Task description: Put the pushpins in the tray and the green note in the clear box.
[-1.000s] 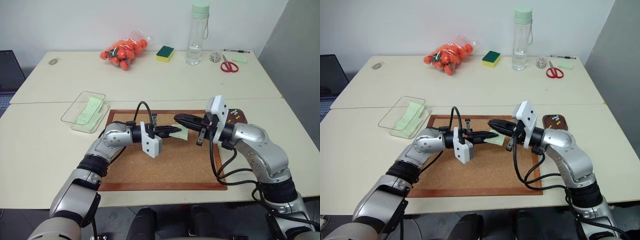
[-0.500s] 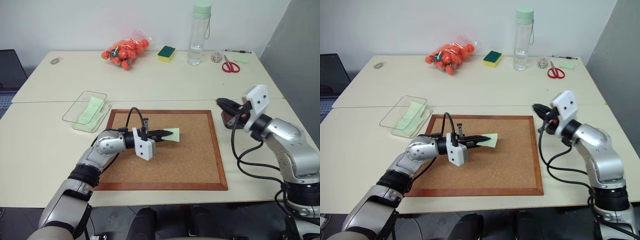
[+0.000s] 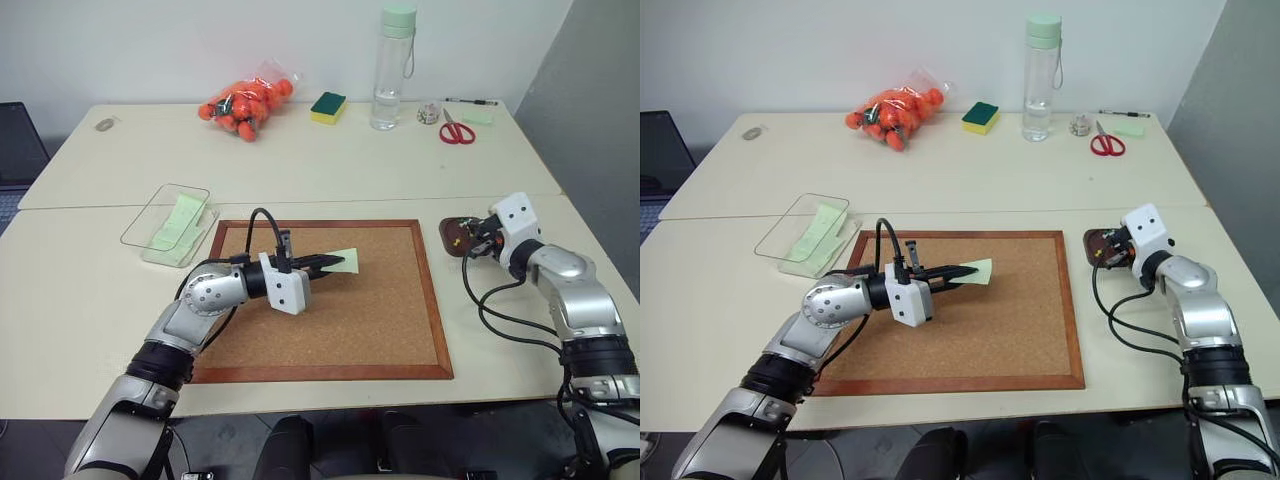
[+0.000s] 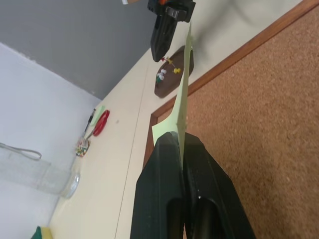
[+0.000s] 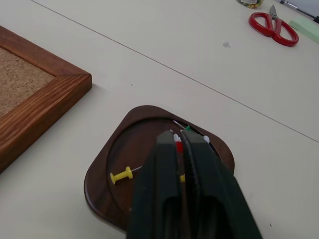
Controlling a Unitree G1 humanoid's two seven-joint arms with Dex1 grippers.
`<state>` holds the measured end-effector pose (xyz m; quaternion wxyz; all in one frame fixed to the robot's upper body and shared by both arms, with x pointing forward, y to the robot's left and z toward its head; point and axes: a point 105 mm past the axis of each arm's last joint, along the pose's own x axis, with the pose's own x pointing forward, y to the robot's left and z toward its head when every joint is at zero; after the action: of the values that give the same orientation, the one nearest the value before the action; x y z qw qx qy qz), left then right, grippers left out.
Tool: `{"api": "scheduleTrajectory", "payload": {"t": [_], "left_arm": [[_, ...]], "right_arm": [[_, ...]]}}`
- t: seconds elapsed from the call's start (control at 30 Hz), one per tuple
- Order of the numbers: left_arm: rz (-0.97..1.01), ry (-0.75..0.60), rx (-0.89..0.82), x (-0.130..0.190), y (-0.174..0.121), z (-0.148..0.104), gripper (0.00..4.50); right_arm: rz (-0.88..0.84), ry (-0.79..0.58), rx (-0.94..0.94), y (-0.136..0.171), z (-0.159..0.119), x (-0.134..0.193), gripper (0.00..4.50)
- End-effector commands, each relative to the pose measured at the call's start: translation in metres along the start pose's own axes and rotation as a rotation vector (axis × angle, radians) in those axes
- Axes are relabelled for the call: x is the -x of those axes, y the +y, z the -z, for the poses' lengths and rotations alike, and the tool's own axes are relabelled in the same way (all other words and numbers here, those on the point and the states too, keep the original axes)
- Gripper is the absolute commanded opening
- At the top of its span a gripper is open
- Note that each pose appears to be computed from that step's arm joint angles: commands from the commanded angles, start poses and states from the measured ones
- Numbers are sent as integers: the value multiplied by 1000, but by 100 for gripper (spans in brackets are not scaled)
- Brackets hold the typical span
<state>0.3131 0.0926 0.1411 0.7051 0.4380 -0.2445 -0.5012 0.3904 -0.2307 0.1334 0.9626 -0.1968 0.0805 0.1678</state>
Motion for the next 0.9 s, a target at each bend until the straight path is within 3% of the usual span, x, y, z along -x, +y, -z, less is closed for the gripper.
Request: {"api": "scheduleTrajectory", "payload": {"t": [0.03,0.33,0.5,0.7,0.9], "left_arm": [[-49,-23,-27,3,13,-9,0],[-55,-18,-26,3,12,-8,0],[-102,9,-2,11,21,-4,0],[-413,162,208,47,63,15,0],[-745,421,365,116,101,39,0]], "right_arm": [[9,-60,30,-7,-18,0,128],[21,-68,38,-10,-20,0,336],[-13,-135,67,-4,-37,6,441],[-319,-269,51,64,-62,32,448],[-626,-341,19,140,-100,48,448]]}}
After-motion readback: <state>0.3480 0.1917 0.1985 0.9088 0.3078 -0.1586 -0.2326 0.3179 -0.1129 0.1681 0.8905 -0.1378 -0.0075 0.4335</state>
